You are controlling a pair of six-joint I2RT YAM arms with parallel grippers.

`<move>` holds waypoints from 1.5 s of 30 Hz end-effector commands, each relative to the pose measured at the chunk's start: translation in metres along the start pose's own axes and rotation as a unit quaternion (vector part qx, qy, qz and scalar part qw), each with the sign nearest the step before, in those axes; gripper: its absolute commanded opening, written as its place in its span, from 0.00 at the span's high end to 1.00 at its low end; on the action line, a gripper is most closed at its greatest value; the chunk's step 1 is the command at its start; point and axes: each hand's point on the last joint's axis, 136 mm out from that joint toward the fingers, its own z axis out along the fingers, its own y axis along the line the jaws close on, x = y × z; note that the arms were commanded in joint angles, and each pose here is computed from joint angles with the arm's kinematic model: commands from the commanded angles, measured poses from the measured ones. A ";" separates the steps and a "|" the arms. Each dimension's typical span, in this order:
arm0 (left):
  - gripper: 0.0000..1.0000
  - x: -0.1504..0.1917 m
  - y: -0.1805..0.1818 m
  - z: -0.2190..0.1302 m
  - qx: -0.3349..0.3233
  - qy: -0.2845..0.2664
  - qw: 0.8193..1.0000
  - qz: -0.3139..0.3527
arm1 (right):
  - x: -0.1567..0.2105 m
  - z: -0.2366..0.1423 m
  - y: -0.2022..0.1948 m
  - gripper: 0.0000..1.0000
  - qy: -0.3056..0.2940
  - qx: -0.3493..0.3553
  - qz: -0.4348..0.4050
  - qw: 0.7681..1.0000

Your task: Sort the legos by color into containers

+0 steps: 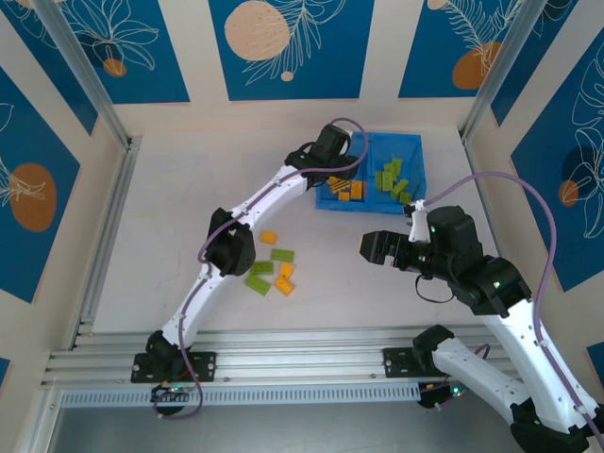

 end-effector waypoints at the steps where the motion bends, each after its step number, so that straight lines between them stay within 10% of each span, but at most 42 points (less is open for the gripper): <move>1: 0.39 -0.044 -0.021 -0.034 0.032 -0.054 0.998 0.008 | 0.002 0.002 -0.004 0.10 0.001 0.006 0.014 1.000; 10: 0.41 -0.055 -0.045 -0.149 0.057 -0.088 0.994 0.037 | 0.004 0.018 -0.009 0.10 0.014 0.011 0.023 1.000; 19: 0.43 0.072 0.039 -0.234 -0.061 -0.029 0.998 0.013 | -0.005 0.051 0.008 0.09 0.025 -0.040 0.015 0.999; 27: 0.40 0.167 0.084 -0.224 -0.091 0.070 0.993 -0.030 | -0.005 0.090 0.027 0.10 0.072 -0.066 0.002 0.995; 37: 0.20 0.202 0.122 -0.157 -0.079 0.159 0.981 -0.072 | 0.011 0.082 0.015 0.10 0.079 -0.040 -0.002 0.996; 45: 0.25 0.222 0.124 -0.131 -0.064 0.206 0.973 -0.082 | 0.017 0.072 0.006 0.10 0.065 -0.030 0.006 0.997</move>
